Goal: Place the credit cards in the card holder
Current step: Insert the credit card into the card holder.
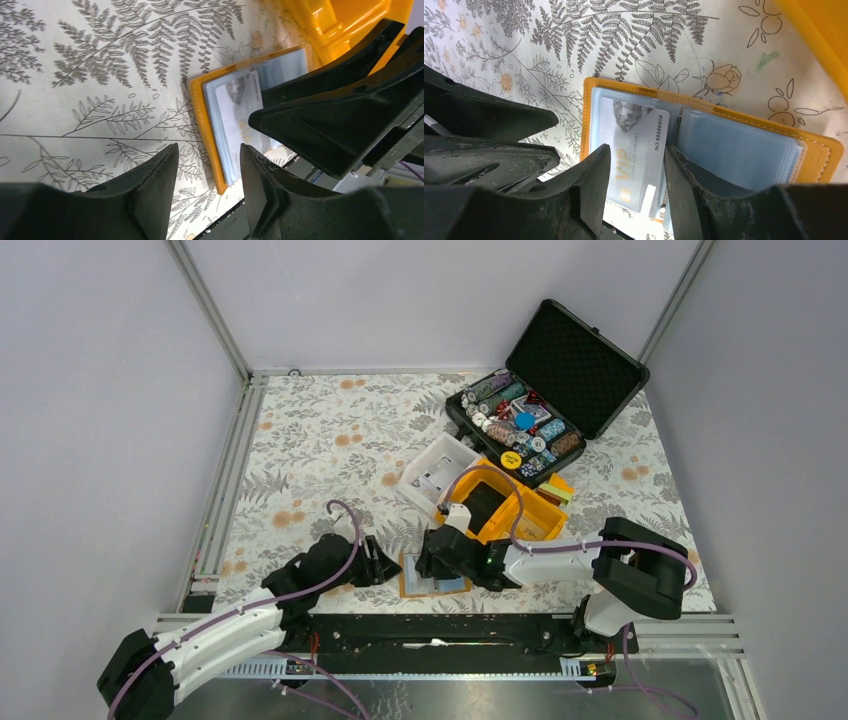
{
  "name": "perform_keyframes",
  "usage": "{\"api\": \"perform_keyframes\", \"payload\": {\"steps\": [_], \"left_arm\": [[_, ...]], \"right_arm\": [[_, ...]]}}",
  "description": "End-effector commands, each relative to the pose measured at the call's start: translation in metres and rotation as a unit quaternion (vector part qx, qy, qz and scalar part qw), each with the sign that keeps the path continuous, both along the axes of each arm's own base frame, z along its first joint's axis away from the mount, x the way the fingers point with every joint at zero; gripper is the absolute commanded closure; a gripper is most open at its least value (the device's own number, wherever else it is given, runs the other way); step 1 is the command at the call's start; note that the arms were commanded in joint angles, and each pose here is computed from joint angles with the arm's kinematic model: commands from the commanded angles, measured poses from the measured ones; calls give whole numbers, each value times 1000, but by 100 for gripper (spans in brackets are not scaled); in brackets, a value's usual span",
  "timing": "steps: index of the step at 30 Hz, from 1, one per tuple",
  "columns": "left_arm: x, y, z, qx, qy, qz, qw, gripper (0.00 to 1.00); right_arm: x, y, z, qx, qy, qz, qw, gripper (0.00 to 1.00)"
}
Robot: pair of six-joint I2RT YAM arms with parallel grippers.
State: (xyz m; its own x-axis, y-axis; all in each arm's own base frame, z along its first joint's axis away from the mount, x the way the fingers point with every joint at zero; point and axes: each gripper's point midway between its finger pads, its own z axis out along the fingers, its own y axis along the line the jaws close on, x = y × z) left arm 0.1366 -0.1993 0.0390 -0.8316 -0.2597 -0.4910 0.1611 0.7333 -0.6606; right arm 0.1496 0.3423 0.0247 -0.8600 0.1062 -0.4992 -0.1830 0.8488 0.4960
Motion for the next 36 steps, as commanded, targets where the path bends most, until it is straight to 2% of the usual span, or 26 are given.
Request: {"api": "perform_keyframes", "payload": {"steps": [1,10,15,19,25,27,29,31,34,36], "left_arm": [[1,-17,21,-44,-32,-34,998,48],[-4,-30,14,-69,-18,-61,996,49],[-8,-32,4,-74,-4,-65,995,58],[-12,-31,-5,-72,5,-67,995,71],[-13,-30,-8,-71,10,-65,995,75],[-11,-27,-7,-65,7,-58,996,74],[-8,-22,-8,-52,5,-45,998,65],[-4,-17,-5,-40,-4,-31,999,51],[3,-9,7,-28,-27,-14,999,24],[7,-1,14,-14,-41,3,999,13]], "right_arm": [[4,-4,13,-19,-26,-10,999,49],[-6,-1,12,-16,-18,-3,1000,45],[-11,9,9,8,-3,0,1000,54],[-14,23,12,15,-1,10,1000,56],[-18,35,17,25,1,19,999,57],[-17,31,19,23,-3,17,1000,53],[-16,25,24,24,-13,13,1000,47],[-13,20,35,29,-30,14,999,43],[-10,13,55,18,-60,29,998,38],[-8,11,72,3,-80,50,996,33]]}}
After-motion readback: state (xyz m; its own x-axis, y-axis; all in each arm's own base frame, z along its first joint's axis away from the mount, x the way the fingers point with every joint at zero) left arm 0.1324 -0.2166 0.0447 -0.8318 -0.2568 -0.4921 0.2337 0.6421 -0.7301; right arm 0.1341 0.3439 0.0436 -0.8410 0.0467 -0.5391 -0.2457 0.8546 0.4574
